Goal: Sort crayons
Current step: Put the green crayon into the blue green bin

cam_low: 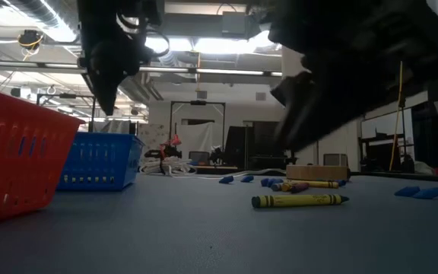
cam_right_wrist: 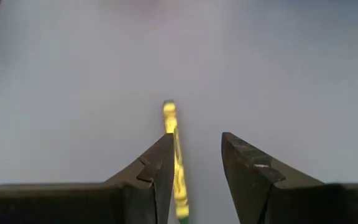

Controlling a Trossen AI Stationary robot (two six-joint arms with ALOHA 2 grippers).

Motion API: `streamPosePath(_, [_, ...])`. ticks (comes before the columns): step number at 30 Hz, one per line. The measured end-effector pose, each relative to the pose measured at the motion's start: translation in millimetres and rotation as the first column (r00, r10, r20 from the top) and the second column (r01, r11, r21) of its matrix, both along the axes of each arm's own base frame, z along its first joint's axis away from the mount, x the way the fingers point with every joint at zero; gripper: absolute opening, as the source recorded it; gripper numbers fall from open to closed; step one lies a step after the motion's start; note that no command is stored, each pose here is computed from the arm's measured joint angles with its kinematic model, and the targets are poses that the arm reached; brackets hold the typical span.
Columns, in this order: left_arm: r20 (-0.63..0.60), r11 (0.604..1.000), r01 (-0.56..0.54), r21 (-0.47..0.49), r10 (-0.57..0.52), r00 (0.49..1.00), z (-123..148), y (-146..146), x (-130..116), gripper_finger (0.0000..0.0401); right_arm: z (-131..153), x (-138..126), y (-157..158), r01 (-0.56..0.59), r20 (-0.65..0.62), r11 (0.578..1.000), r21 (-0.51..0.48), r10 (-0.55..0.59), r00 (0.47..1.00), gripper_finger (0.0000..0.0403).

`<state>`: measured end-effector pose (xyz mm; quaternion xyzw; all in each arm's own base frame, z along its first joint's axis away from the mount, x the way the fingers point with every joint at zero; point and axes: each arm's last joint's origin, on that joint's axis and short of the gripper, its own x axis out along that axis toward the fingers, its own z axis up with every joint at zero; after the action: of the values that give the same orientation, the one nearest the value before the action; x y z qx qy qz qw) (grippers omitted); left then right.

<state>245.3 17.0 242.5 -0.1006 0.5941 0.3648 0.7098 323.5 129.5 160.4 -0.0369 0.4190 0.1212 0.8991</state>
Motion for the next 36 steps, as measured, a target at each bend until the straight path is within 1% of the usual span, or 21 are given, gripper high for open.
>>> streamPosePath(6, [0.097,1.000,0.030,0.004,-0.030,0.995,0.9,-4.5,9.9,0.0118,-4.0,-4.9,-1.3,0.010,-0.070,1.000,-0.001,-0.010,0.998,0.0131])
streamPosePath(9, [0.121,0.999,0.040,0.005,-0.041,0.992,1.2,-7.1,12.2,0.0118,-5.2,-6.7,-1.3,0.000,-0.098,1.000,0.011,0.001,0.995,0.0131])
streamPosePath(13, [0.130,0.998,0.056,0.005,-0.056,0.990,1.3,-11.1,13.2,0.0118,-11.2,-7.2,-1.2,-0.005,-0.129,1.000,0.006,0.006,0.992,0.0131])
streamPosePath(18, [0.140,0.997,0.080,0.006,-0.080,0.987,1.5,-17.6,14.2,0.0118,-29.6,-5.1,0.9,-0.027,-0.186,0.999,0.019,0.030,0.982,0.0131])
streamPosePath(23, [0.151,0.995,0.104,0.005,-0.104,0.983,1.7,-24.0,15.1,0.0118,-36.6,-3.0,1.8,-0.027,-0.198,0.999,0.016,0.030,0.980,0.0131])
streamPosePath(26, [0.182,0.993,0.118,0.005,-0.117,0.976,2.3,-28.7,17.7,0.0118,-36.9,-2.9,1.6,-0.023,-0.197,1.000,0.008,0.024,0.980,0.0129])
streamPosePath(28, [0.218,0.991,0.135,-0.004,-0.131,0.967,3.0,-33.3,20.8,0.0118,-37.0,-2.9,1.5,-0.022,-0.197,1.000,0.007,0.023,0.980,0.0121])
streamPosePath(31, [0.302,0.983,0.181,-0.037,-0.162,0.939,5.1,-43.2,28.0,0.0118,-37.3,-2.8,1.6,-0.023,-0.197,1.000,0.008,0.024,0.980,0.0095])
streamPosePath(34, [0.389,0.963,0.263,-0.063,-0.219,0.895,8.4,-56.4,35.3,0.0118,-37.6,-2.6,1.3,-0.022,-0.197,1.000,0.008,0.023,0.980,0.0060])
streamPosePath(36, [0.441,0.946,0.318,-0.064,-0.259,0.859,11.0,-66.3,39.2,0.0118,-37.8,-2.5,1.3,-0.022,-0.196,1.000,0.009,0.023,0.980,0.0036])
